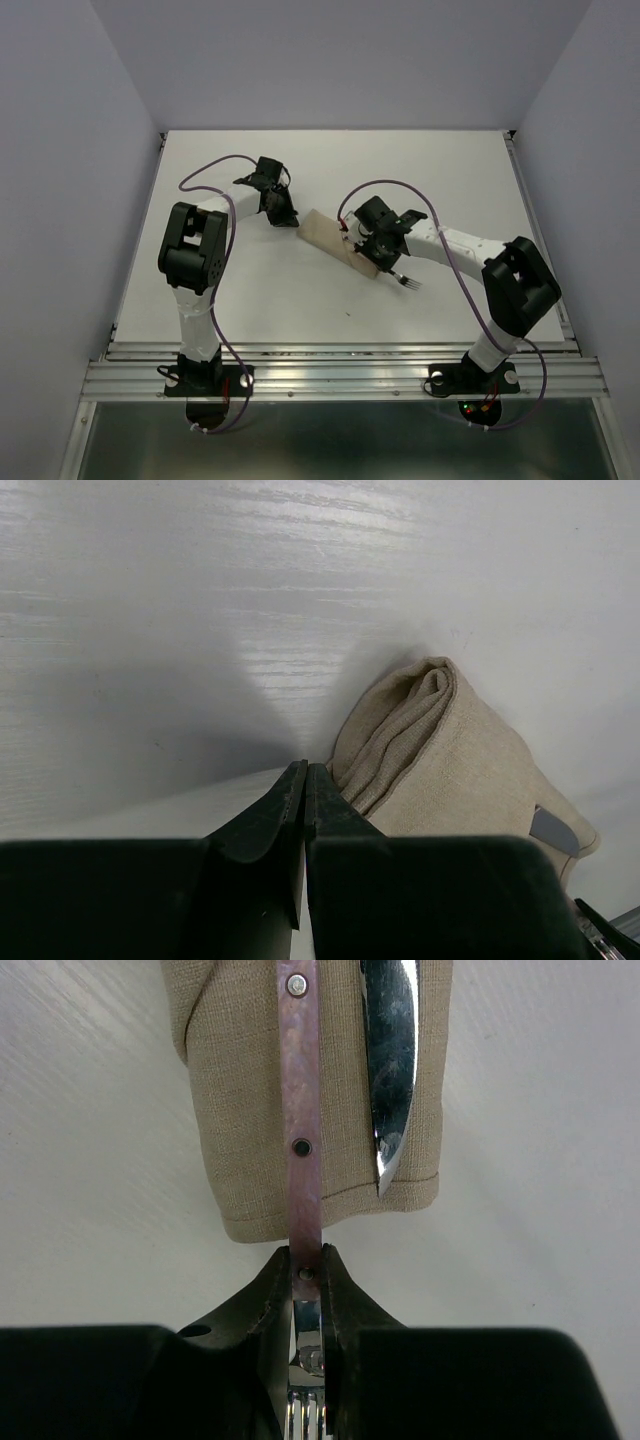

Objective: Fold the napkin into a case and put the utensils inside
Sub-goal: Insert the fork into the folded napkin.

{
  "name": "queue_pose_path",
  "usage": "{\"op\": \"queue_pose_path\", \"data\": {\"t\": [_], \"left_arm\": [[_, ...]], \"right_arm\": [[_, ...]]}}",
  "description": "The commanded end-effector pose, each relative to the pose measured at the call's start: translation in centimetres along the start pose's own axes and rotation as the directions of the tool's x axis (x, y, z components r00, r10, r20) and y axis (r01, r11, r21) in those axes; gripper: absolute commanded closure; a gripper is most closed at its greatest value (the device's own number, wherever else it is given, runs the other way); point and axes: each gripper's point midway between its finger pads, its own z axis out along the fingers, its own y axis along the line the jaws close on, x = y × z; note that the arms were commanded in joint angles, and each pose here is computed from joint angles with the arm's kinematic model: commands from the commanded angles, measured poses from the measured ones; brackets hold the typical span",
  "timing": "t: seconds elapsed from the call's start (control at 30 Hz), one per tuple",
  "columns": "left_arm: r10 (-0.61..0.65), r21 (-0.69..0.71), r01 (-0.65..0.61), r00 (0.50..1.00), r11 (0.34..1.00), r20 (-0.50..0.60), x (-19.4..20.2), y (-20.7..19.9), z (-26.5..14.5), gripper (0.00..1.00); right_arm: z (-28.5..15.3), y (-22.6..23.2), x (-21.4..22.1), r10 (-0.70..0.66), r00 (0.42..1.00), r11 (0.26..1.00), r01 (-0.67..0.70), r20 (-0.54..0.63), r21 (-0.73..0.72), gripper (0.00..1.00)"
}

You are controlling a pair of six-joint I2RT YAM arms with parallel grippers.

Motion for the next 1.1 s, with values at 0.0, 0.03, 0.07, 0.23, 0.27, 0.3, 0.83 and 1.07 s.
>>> {"op": "queue_pose_path", "data": {"t": [0.0, 0.03, 0.07, 0.23, 0.27, 0.3, 0.83, 1.07], "left_arm": [[0.038, 0.038, -0.038, 0.999, 0.999, 0.020, -0.9, -1.7, -0.7, 0.87], [0.040, 0.039, -0.041, 0.999, 0.998, 0.019, -0.8, -1.8, -0.6, 0.87], [0.040, 0.046, -0.041, 0.999, 0.998, 0.016, -0.7, -2.0, -0.7, 0.87], [0.046, 0.055, -0.046, 0.999, 0.997, 0.006, -0.2, -2.5, -0.3, 0.88], [0.048, 0.056, -0.048, 0.999, 0.997, 0.003, -0.1, -2.5, -0.2, 0.88], [0.048, 0.056, -0.048, 0.999, 0.997, 0.003, -0.1, -2.5, -0.2, 0.88], [0.067, 0.058, -0.067, 0.998, 0.996, -0.004, 0.8, -2.7, -0.5, 0.88], [0.068, 0.063, -0.067, 0.998, 0.996, -0.012, 1.1, -2.8, -0.3, 0.89]], "right_arm": [[-0.8, 0.0, -2.9, -0.029, 0.996, 1.000, 0.028, 0.083, 0.002, 0.99], [-0.8, 0.0, -3.0, -0.030, 0.996, 1.000, 0.030, 0.085, -0.001, 0.99], [-0.8, 0.1, -3.1, -0.031, 0.996, 0.999, 0.032, 0.086, -0.004, 0.99], [-0.4, 0.6, -4.1, -0.041, 0.995, 0.999, 0.043, 0.094, -0.024, 0.99], [-0.5, 0.9, -4.7, -0.051, 0.993, 0.998, 0.054, 0.107, -0.029, 0.99], [-0.4, 0.9, -4.9, -0.049, 0.993, 0.998, 0.053, 0.110, -0.028, 0.99], [1.8, 1.6, -9.1, -0.042, 0.985, 0.997, 0.051, 0.169, -0.049, 0.99], [2.7, 1.6, -10.1, -0.038, 0.982, 0.998, 0.048, 0.182, -0.048, 0.99]]}}
